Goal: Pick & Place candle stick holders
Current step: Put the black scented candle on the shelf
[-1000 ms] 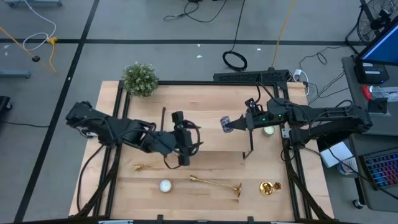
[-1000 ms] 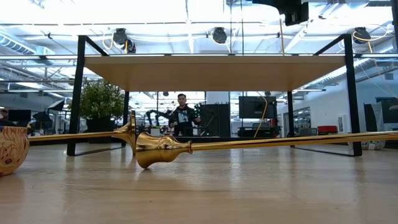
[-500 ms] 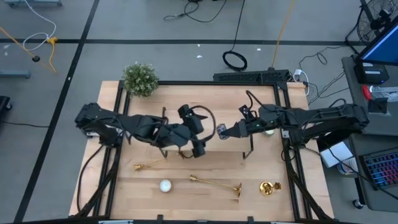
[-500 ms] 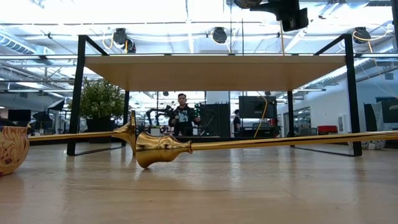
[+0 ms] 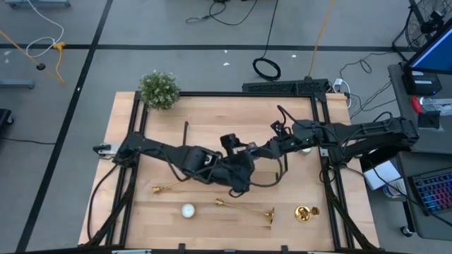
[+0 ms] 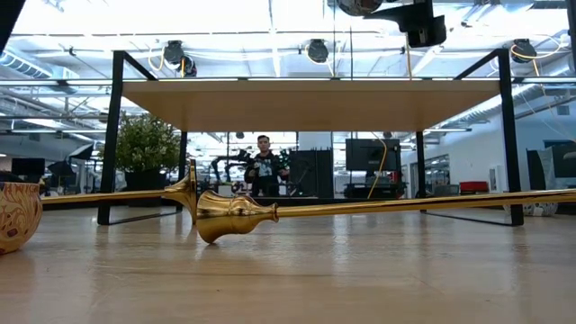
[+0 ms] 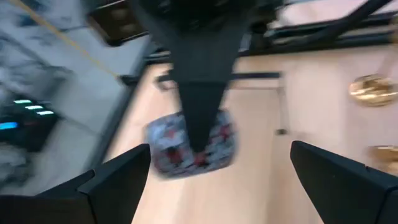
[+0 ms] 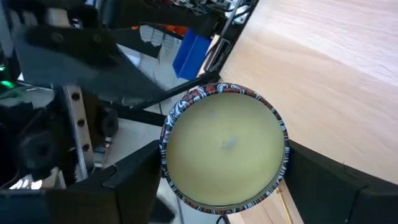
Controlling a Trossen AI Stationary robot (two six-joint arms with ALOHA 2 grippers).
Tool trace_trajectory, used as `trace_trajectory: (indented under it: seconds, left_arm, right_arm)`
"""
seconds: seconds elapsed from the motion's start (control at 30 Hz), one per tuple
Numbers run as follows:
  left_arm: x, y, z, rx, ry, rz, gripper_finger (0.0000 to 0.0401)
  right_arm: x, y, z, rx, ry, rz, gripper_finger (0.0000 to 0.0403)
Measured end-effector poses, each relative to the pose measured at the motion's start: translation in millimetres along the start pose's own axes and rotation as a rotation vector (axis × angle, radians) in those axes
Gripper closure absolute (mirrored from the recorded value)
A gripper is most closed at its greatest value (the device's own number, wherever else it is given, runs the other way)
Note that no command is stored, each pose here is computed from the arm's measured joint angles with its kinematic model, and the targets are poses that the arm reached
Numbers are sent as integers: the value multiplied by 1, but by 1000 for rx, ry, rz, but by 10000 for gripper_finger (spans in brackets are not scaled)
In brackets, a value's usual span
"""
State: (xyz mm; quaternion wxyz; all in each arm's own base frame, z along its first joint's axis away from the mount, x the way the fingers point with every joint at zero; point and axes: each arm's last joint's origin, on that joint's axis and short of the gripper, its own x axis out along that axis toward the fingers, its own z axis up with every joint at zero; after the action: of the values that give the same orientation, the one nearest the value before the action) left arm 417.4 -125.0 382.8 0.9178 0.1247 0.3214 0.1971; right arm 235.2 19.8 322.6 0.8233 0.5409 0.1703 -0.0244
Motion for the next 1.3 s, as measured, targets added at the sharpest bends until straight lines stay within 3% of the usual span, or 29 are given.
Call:
trace_trajectory:
  seconds: [0.1,0.4,1.3]
  left_arm:
    - [-3,3,2,6,-25,71,6]
    - [17,22,-4,-54,79,3,6]
    - [51,39,-4,-62,119,-120,6]
  right_arm:
    - [0,-2,-1,0,-8,-32,109]
    - [0,-2,-4,-12,-62,-70,109]
    - [0,-3,-3,-6,-102,-86,109]
